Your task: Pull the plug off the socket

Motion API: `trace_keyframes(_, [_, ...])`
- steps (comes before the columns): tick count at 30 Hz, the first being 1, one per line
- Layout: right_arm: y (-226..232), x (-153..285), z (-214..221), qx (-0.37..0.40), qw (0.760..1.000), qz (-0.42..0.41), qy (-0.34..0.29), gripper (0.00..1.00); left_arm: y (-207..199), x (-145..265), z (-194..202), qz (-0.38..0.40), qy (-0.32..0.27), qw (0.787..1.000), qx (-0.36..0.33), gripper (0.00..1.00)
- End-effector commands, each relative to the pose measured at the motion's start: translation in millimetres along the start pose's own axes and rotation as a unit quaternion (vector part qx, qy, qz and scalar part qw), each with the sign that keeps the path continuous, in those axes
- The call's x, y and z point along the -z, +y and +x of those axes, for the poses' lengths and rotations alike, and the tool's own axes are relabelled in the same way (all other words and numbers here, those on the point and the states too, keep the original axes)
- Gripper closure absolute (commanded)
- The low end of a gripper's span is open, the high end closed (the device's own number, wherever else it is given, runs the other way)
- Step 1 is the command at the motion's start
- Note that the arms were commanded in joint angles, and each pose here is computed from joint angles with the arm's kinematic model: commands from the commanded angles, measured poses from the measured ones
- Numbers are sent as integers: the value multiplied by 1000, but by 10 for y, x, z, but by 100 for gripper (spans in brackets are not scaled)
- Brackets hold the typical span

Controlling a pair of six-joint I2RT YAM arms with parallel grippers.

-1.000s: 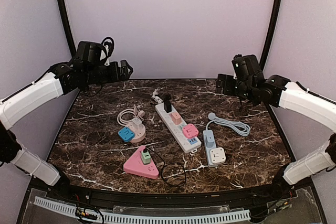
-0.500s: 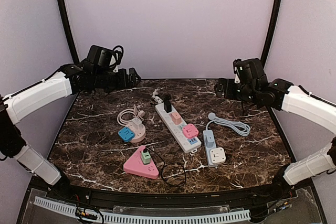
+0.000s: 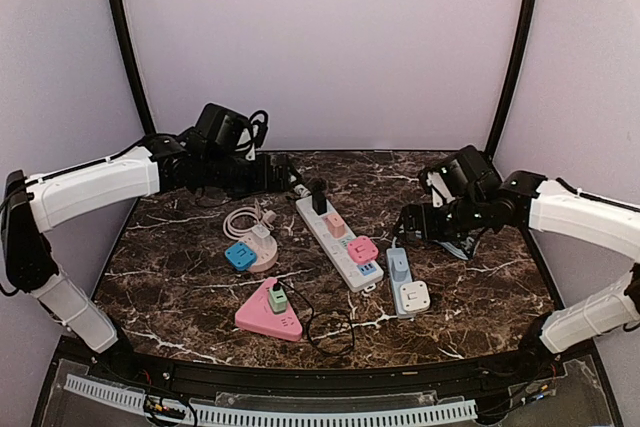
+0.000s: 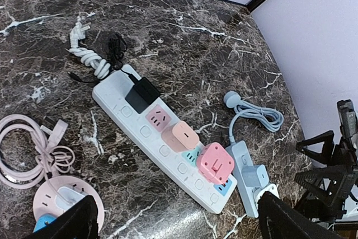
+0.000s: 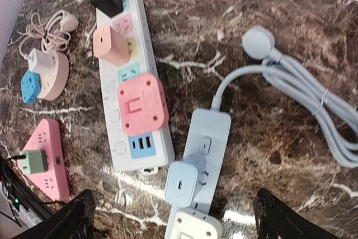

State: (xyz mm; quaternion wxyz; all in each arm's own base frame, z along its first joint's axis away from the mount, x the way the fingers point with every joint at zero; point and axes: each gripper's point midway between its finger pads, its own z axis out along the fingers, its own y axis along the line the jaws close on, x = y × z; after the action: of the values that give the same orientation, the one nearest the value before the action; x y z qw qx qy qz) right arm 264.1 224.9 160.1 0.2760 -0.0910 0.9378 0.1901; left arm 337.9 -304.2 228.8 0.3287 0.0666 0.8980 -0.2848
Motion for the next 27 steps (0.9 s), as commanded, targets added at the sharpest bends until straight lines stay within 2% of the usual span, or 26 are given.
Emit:
trace_keyframes(1, [-3, 82, 506, -39, 996, -16, 75, 6, -271, -164, 199, 54, 37, 998, -3, 1])
trace_keyframes(10, [-88, 168, 1144, -100, 984, -60, 133, 13, -909, -463, 432, 120, 79, 987, -68, 1])
trace_keyframes(20, [-149, -172, 1334, -130, 979, -88, 134, 23, -1691, -905, 815, 205, 123, 966, -95, 2])
trace_keyframes(27, [-37, -366, 1303, -145, 969, -144, 137, 30, -1939, -1132, 1040, 236, 146, 956, -92, 5])
